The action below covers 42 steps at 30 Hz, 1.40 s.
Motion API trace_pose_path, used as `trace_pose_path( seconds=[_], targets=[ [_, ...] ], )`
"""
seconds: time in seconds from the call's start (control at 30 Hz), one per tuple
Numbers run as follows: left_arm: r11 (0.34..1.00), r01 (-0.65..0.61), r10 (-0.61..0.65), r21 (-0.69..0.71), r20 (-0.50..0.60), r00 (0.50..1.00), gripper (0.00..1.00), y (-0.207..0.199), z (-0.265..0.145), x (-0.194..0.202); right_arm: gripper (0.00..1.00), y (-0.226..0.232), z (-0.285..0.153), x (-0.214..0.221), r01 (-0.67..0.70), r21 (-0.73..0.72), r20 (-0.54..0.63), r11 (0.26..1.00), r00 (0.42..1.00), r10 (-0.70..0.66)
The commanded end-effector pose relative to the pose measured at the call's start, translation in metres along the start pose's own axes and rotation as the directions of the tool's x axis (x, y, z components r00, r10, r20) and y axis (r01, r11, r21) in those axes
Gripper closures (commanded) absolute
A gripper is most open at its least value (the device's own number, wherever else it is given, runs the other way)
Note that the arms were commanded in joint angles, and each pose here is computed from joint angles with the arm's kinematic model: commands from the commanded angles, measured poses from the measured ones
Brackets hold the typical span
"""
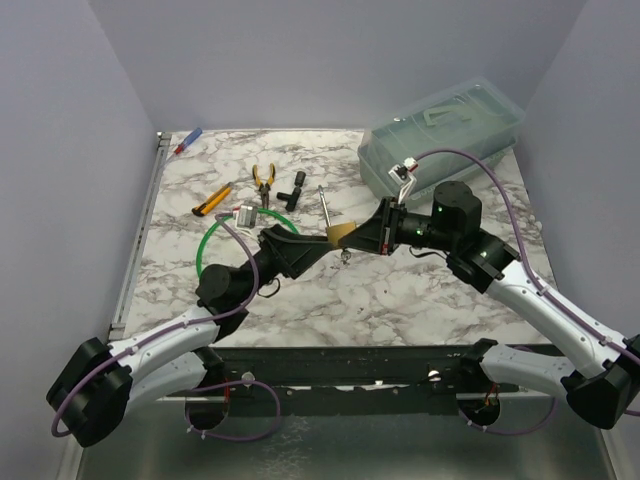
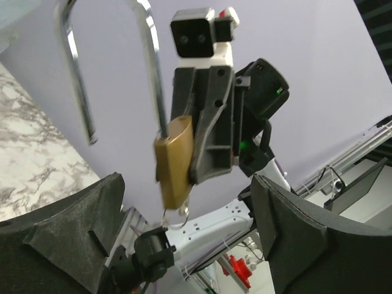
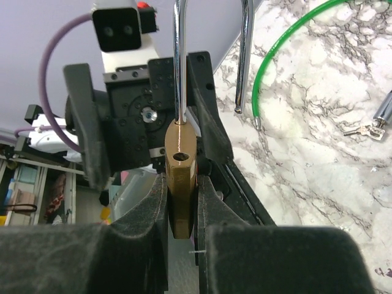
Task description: Unlock with the key
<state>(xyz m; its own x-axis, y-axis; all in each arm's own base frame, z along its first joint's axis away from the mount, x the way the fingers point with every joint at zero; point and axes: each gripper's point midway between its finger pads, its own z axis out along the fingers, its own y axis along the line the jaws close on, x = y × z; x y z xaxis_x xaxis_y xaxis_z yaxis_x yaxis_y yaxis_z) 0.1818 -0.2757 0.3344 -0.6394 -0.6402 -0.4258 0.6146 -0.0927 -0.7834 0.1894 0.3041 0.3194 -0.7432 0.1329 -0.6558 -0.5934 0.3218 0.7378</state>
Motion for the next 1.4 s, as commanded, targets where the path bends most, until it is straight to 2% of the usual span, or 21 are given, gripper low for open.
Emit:
trace_pose_path(
  seconds=[0.0,0.23,0.37,0.53,0.93,1.37],
  targets=[
    [0.998,-0.024,0.024,-0.054,-0.004,1.000,0.10,0.013,-0.014,0.006,1.00,0.034,-0.012,-0.030,0.078,-0.064,0.090,0.995,0.993,-0.072],
    [0.995,-0.063,0.065,-0.079,0.027,0.998,0.06,0.018,-0.024,0.002,1.00,0.044,-0.016,-0.029,0.065,-0.092,0.081,0.994,0.995,-0.058],
    [0.994,-0.095,0.097,-0.060,0.034,0.995,0.02,0.012,-0.021,-0.002,1.00,0.048,-0.020,-0.025,0.054,-0.112,0.069,0.992,0.997,-0.046],
    [0.992,-0.125,0.125,0.002,0.054,0.991,0.01,-0.002,-0.013,-0.009,1.00,0.052,-0.025,-0.018,0.041,-0.136,0.052,0.990,0.998,-0.034],
    [0.980,-0.091,0.083,0.177,0.052,0.995,0.01,-0.020,0.000,-0.017,1.00,0.059,-0.032,-0.006,0.023,-0.178,0.017,0.984,1.000,-0.021],
    [0.967,-0.057,0.056,0.250,0.012,0.998,0.01,-0.029,0.011,-0.021,1.00,0.058,-0.030,0.003,0.005,-0.209,-0.023,0.978,1.000,-0.010]
  ],
)
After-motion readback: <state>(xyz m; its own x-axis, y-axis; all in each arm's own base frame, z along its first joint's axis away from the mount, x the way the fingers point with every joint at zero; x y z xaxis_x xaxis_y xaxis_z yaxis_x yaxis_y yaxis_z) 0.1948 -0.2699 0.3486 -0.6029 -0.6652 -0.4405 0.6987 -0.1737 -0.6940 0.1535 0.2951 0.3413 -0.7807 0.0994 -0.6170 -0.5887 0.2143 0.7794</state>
